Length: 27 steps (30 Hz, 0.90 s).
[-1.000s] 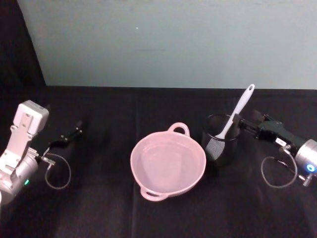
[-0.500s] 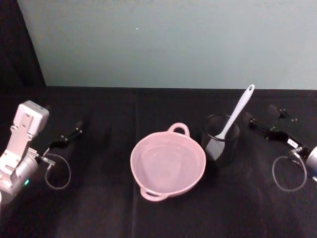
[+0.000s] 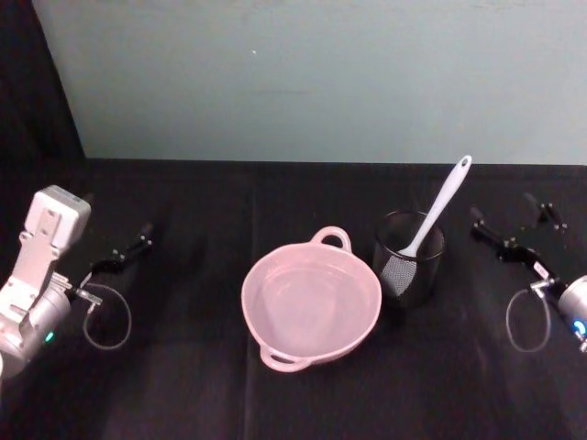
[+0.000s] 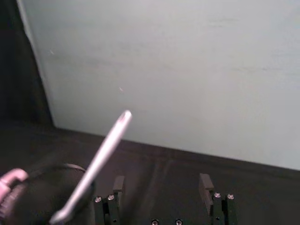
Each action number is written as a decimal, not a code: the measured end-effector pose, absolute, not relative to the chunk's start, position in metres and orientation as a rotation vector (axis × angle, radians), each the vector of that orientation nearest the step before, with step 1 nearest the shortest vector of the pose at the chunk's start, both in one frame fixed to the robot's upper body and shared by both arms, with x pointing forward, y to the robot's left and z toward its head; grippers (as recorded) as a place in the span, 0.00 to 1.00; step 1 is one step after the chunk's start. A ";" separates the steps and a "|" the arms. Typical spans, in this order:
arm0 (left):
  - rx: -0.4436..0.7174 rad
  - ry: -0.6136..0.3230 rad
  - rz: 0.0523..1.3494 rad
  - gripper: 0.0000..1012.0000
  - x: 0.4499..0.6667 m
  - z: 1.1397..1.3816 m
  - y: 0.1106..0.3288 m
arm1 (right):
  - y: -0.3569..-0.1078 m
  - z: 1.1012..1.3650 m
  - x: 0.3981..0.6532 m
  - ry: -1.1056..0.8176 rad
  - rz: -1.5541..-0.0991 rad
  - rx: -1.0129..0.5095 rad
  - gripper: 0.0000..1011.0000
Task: Use the one hand to pick up the spoon and stir the clear water in the bowl.
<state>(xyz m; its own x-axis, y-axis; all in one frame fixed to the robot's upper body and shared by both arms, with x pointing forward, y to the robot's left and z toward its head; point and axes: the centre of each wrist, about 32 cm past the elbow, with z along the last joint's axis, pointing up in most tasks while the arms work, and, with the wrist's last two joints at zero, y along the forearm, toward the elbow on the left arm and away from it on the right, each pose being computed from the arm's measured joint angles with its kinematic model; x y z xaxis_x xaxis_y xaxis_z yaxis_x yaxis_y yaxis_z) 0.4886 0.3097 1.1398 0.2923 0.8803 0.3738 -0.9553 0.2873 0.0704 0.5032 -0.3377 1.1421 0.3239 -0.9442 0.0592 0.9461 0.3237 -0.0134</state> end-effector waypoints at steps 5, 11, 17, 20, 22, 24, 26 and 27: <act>0.304 -0.285 1.248 0.99 0.489 1.140 0.310 | -0.331 1.133 0.503 -0.041 -1.283 -0.121 0.99; 0.305 -0.285 1.248 0.99 0.489 1.140 0.310 | -0.326 1.125 0.502 -0.031 -1.310 -0.144 0.99; 0.304 -0.285 1.248 0.99 0.489 1.140 0.310 | -0.326 1.124 0.502 -0.030 -1.315 -0.144 0.99; 0.304 -0.285 1.248 0.99 0.489 1.140 0.310 | -0.326 1.124 0.502 -0.031 -1.314 -0.145 0.99; 0.304 -0.285 1.248 0.99 0.489 1.140 0.310 | -0.326 1.124 0.502 -0.031 -1.313 -0.145 0.99; 0.304 -0.285 1.248 0.99 0.489 1.140 0.310 | -0.326 1.124 0.502 -0.031 -1.313 -0.145 0.99; 0.304 -0.285 1.248 0.99 0.489 1.140 0.310 | -0.326 1.124 0.502 -0.032 -1.312 -0.146 0.99; 0.304 -0.285 1.248 0.99 0.489 1.140 0.310 | -0.326 1.124 0.502 -0.032 -1.312 -0.146 0.99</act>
